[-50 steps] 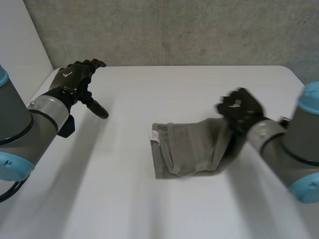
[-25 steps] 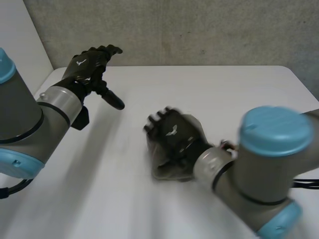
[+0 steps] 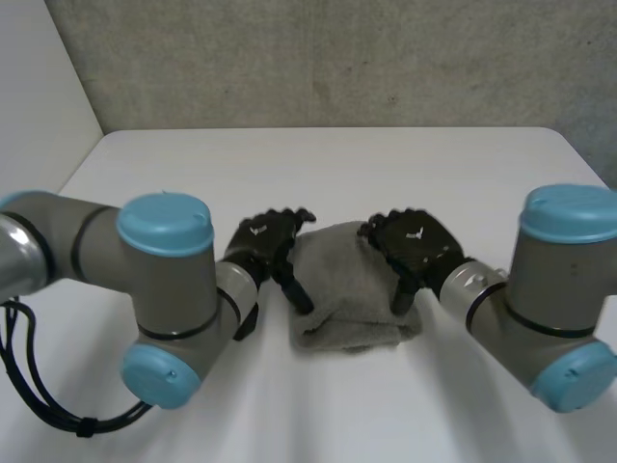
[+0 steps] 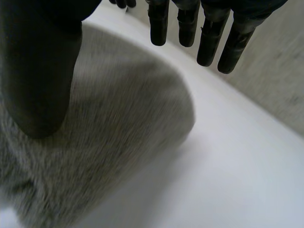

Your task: Fold the towel.

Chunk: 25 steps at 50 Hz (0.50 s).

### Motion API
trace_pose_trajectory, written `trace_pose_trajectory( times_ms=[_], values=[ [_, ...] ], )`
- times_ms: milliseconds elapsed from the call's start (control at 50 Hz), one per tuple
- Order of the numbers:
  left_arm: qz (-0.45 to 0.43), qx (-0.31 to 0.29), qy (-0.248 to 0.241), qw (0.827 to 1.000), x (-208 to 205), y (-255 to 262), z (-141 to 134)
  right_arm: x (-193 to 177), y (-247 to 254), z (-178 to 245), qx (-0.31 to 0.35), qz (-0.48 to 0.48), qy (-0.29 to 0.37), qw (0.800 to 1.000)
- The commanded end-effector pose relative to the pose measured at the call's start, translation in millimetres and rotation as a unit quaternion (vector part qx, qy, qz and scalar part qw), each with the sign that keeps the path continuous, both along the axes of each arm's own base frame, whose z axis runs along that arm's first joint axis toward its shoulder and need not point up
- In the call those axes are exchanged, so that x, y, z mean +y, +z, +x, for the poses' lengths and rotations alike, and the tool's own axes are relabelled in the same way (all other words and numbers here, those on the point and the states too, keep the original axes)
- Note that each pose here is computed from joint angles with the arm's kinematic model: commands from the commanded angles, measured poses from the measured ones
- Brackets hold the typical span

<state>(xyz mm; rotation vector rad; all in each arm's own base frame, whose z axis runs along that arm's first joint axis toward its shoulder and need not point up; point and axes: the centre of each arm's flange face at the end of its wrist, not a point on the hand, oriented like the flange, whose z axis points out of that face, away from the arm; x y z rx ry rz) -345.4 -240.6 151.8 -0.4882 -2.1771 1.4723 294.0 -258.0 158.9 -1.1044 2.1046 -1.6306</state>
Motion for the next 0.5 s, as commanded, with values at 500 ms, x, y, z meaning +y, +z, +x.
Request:
trace_pose_trajectory(
  times_ms=[500],
  values=[
    [-0.184,0.068,0.095,0.976,-8.6,195.4,65.3,-15.5,149.4,-26.2,-0.157,-0.089,-0.125,0.976]
  ],
)
